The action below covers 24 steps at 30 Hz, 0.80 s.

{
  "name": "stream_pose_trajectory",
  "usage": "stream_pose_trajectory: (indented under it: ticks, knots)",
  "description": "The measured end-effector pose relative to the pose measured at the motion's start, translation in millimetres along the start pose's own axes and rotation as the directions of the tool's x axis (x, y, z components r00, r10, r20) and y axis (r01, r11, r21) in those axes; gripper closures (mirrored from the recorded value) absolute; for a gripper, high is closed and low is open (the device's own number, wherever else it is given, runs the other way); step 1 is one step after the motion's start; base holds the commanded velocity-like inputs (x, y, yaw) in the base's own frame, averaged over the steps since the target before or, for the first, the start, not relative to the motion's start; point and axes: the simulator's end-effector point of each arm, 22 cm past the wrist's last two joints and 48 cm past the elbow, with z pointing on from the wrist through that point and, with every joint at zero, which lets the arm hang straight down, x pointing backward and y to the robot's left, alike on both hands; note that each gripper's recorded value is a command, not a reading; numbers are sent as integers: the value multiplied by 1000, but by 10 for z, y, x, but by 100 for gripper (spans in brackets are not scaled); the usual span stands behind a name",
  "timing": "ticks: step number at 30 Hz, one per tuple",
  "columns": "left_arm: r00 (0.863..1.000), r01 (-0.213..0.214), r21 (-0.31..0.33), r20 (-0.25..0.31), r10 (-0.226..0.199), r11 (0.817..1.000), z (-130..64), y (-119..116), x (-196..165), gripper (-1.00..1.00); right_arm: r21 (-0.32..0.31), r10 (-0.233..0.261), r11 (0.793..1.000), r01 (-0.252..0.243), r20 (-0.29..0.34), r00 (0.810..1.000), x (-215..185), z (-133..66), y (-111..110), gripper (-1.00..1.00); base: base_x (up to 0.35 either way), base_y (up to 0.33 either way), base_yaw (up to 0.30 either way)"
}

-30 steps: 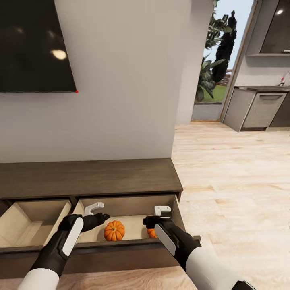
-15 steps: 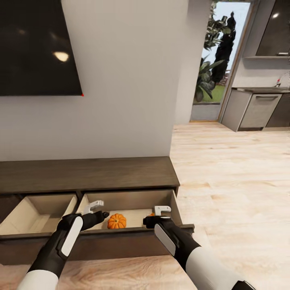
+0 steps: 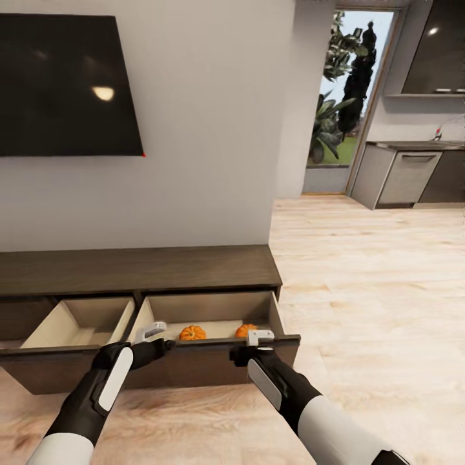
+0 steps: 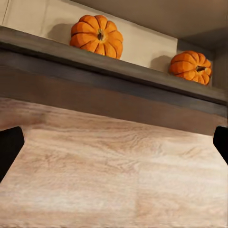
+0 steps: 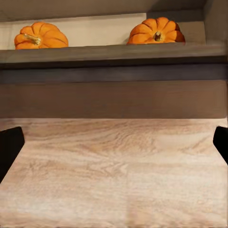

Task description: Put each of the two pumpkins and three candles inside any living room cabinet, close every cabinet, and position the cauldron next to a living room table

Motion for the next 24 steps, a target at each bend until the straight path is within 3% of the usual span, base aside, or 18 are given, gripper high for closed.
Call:
stream_pose_trajectory:
  ticks: [12, 24]
  knots:
    - [1000, 2, 5, 0, -2, 1000, 0, -16, 3, -100, 0, 0, 1000, 0, 0, 1000, 0, -1, 0, -100, -309, 0, 0]
    - [1000, 0, 4, 1, 0, 1000, 99, 33, 102, -100, -2, 0, 1000, 0, 1, 1000, 111, 95, -12, -100, -21, 0, 0]
